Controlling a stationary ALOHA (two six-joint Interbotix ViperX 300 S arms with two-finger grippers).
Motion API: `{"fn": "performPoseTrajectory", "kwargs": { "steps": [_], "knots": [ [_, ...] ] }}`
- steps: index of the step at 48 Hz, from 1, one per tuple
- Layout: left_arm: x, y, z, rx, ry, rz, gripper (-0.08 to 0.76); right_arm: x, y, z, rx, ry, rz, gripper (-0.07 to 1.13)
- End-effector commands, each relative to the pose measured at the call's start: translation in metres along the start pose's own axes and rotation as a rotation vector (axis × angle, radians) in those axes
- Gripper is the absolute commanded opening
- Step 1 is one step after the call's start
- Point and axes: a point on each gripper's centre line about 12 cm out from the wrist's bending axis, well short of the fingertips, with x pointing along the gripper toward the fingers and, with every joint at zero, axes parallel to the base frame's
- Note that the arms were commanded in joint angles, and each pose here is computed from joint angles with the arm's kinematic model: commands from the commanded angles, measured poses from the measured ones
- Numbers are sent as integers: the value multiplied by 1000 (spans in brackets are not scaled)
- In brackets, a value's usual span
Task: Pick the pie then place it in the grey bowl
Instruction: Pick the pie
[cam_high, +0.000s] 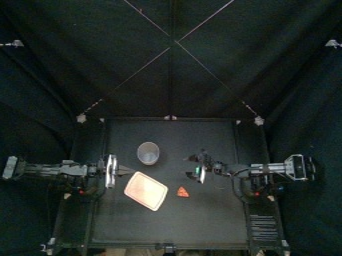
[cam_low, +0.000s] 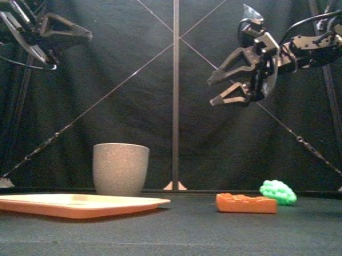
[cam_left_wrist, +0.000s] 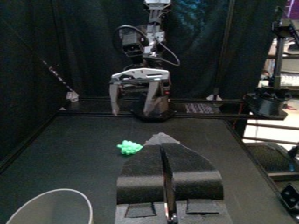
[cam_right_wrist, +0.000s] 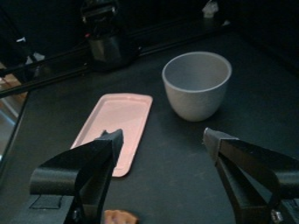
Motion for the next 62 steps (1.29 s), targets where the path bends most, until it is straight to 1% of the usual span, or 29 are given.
{"fn": "performPoseTrajectory", "kwargs": {
  "steps": [1,3,9,13,16,20,25,30,35,42,48,54,62],
  "knots": [
    [2,1,5,2,-17,6,-2,11,17,-1,38,55,33,1064],
    [2,1,5,2,-17,6,-2,13,22,-9,34,118,46,1064],
    [2,2,5,2,-17,9,-2,13,33,-37,34,405,63,1064],
    [2,3,5,2,-17,14,-2,12,36,-46,40,574,62,1062],
    [2,4,5,3,-17,18,-2,12,39,-50,46,672,64,1062],
    [1,4,4,3,-15,18,-2,17,41,-53,48,755,62,1062],
    [1,4,4,1,-15,18,-2,30,43,-59,59,802,45,1062],
    [1,4,3,1,-12,20,-2,45,41,-69,77,850,3,1062],
    [0,4,0,0,-3,20,-2,58,40,-82,68,913,-54,1062],
    [0,5,-4,1,5,23,-2,68,41,-95,22,991,-162,1062],
    [-1,6,-5,3,8,31,-2,70,49,-92,32,980,-228,1062],
    [-1,9,-7,4,14,48,-2,68,61,-87,63,940,-250,1062],
    [-3,12,-14,2,29,60,-2,69,74,-97,77,936,-248,1062]
  ]
}}
